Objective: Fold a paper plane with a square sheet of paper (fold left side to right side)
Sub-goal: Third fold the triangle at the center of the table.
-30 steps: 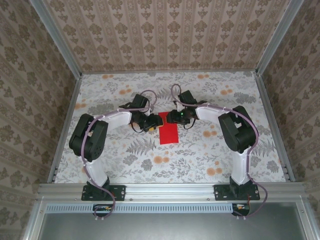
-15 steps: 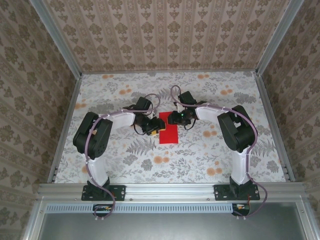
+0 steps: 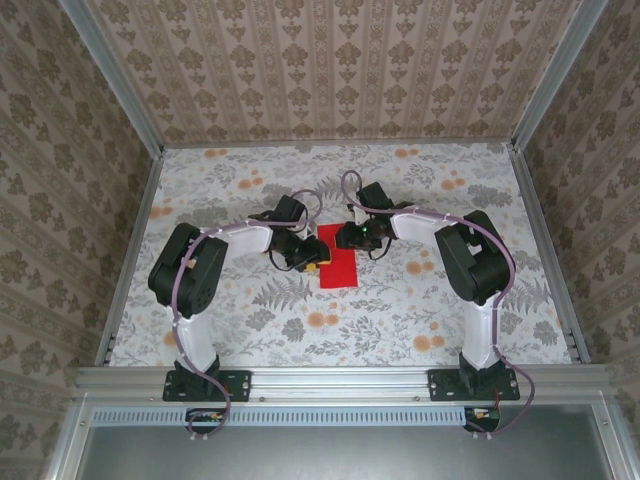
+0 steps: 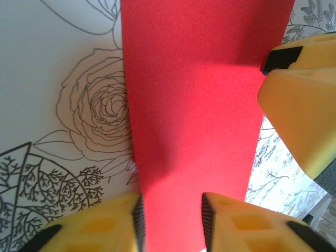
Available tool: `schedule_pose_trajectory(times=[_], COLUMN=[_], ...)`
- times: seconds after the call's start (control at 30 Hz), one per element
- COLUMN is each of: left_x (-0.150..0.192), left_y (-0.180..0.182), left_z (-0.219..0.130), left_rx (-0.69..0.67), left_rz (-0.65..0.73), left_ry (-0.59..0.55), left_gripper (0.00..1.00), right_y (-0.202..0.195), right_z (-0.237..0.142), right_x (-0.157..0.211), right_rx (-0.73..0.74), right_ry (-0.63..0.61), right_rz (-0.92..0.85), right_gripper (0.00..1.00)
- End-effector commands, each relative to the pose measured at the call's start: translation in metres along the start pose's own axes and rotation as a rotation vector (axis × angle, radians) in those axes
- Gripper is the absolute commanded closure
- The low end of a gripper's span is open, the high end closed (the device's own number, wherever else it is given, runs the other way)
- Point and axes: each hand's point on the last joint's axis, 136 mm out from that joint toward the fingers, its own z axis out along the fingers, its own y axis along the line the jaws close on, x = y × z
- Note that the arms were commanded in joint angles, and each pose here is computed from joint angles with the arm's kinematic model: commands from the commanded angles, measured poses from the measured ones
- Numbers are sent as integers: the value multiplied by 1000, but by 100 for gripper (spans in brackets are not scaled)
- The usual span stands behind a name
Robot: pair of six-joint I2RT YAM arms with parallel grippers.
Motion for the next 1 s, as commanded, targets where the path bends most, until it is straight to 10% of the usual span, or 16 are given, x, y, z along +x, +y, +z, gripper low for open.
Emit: schedule_pose_trajectory(times=[0.0,0.23,0.53,0.97], left_x=[2,4,4,6], left_y=[-6,-8,-19,-20], left_z=[-5,-8,-12,-9], left_rx=[7,21,89,115], left_rz=[-1,-26,-92,-111], left_ry=[-3,-19,-34,-19], left_gripper=[76,100,100,100], right_y=[-13,-2,26,67], right_z=[8,-7,-76,-48], right_x=[14,-1,25,116], right_rx=[42,-6,22,140], right_ry=[42,-50,-254,-188], right_rz=[-4,-46,-334,-781], right_gripper=[55,46,27,23])
